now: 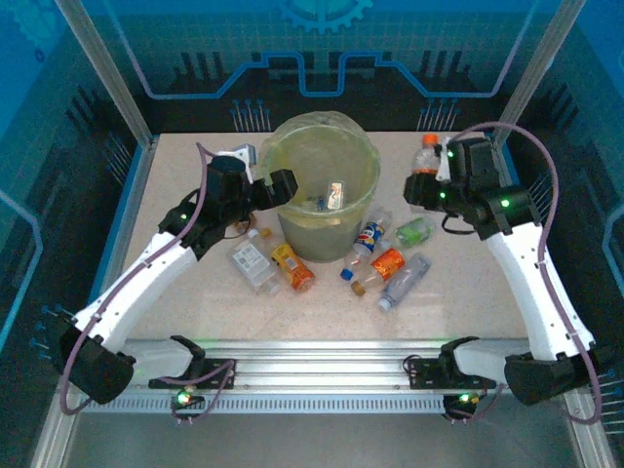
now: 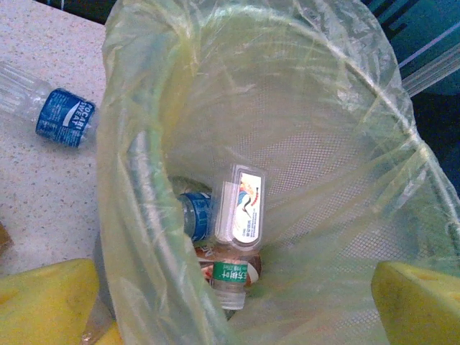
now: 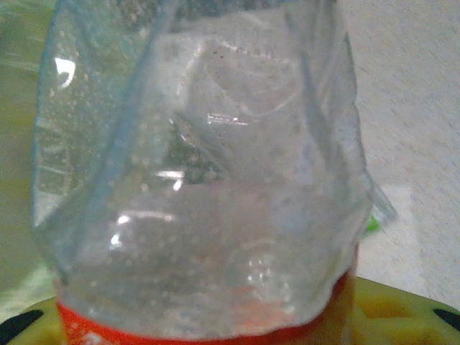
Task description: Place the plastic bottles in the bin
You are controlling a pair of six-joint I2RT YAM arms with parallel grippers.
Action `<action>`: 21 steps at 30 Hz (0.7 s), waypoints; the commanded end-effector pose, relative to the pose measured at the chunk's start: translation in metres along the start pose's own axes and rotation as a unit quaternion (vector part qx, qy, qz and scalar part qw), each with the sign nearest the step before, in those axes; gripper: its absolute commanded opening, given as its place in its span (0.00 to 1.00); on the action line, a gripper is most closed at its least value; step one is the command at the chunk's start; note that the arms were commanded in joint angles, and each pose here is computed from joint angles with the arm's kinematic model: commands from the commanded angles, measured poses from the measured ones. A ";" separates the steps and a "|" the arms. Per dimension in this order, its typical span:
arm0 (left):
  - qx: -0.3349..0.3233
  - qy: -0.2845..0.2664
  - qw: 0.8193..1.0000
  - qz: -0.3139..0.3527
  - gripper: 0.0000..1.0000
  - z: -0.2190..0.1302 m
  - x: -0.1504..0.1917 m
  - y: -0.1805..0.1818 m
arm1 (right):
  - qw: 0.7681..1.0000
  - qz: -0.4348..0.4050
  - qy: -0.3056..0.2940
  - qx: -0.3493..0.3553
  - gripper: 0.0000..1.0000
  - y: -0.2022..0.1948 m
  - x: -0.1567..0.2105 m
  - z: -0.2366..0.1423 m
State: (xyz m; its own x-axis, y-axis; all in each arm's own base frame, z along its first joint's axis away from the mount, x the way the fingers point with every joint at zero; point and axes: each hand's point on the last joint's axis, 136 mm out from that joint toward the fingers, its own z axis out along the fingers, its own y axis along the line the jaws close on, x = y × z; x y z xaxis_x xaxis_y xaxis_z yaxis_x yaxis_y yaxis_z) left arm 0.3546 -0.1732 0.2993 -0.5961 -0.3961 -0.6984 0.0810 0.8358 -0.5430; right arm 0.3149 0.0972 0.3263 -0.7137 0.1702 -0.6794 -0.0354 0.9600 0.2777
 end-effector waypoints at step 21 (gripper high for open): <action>-0.010 -0.045 0.998 -0.035 0.99 -0.029 -0.011 0.015 | 0.962 -0.222 0.109 -0.117 0.47 0.199 0.000 0.091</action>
State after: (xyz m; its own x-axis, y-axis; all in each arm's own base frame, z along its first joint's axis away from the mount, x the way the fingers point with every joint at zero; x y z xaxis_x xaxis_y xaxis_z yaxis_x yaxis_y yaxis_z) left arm 0.3420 -0.1554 0.3077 -0.5575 -0.4519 -0.6964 0.0512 0.8186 -0.5721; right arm 0.3877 0.3006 0.3328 -0.7025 -0.2433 -0.6689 -0.4639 0.8692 0.1711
